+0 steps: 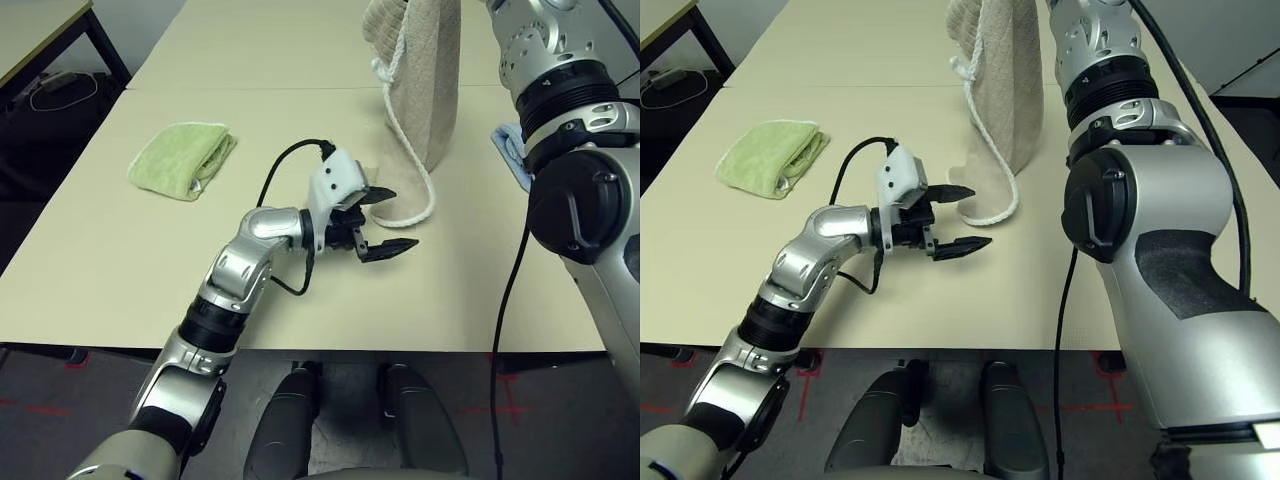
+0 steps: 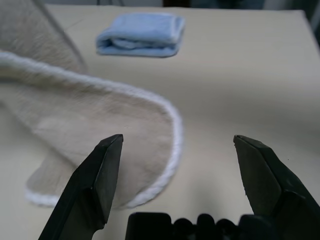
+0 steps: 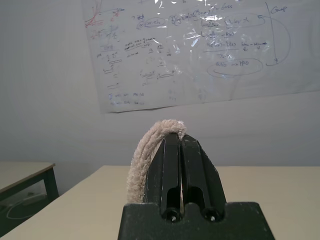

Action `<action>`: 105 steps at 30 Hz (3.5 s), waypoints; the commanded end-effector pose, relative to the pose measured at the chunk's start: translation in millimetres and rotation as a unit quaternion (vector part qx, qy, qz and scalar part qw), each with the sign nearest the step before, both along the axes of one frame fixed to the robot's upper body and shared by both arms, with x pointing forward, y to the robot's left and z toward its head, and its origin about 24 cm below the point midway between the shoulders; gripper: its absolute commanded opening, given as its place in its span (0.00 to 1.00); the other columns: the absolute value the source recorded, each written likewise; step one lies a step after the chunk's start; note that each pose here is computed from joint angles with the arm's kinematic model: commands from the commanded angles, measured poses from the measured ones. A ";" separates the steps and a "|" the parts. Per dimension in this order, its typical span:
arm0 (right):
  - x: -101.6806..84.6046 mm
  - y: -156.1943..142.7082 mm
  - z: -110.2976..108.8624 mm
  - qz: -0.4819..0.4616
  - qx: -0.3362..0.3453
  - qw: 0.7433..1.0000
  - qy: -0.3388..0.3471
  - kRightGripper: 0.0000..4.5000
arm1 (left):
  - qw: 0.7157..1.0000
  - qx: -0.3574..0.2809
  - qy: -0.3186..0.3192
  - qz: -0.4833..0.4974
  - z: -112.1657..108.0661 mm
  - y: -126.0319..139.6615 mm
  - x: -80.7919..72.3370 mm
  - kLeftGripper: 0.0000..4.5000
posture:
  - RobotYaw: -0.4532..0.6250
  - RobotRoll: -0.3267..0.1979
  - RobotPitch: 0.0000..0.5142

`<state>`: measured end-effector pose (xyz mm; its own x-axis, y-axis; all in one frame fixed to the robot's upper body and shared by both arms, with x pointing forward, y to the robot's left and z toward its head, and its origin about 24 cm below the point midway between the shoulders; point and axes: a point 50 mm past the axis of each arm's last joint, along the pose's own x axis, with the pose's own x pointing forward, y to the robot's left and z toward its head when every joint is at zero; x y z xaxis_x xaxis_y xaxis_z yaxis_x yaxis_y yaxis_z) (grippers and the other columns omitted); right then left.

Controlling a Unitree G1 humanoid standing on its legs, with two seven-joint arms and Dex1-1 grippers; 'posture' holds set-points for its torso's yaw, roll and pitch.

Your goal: Fold the towel and set it aside.

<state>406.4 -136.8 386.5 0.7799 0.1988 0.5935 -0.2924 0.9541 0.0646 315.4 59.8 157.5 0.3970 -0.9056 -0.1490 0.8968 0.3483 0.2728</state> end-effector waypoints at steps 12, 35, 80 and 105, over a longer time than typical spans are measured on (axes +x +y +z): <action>-23.5 18.6 54.1 0.057 0.052 0.995 -0.068 0.01 | 0.998 0.016 -0.013 0.067 -6.7 4.8 23.3 1.00 | 0.47 0.62 0.33; -27.6 21.6 59.6 0.071 0.067 0.991 -0.090 0.01 | 0.990 0.015 -0.069 0.121 14.2 8.9 34.2 1.00 | 0.49 0.62 0.35; -19.8 23.1 44.4 0.062 0.053 0.994 -0.068 0.00 | 0.985 0.053 0.053 0.159 4.2 23.8 4.4 0.10 | 0.49 0.62 0.36; -6.5 -102.3 -100.1 -0.016 -0.073 0.996 0.045 0.00 | 0.928 -0.006 -0.055 0.368 73.8 148.4 38.3 0.00 | 0.42 0.62 0.42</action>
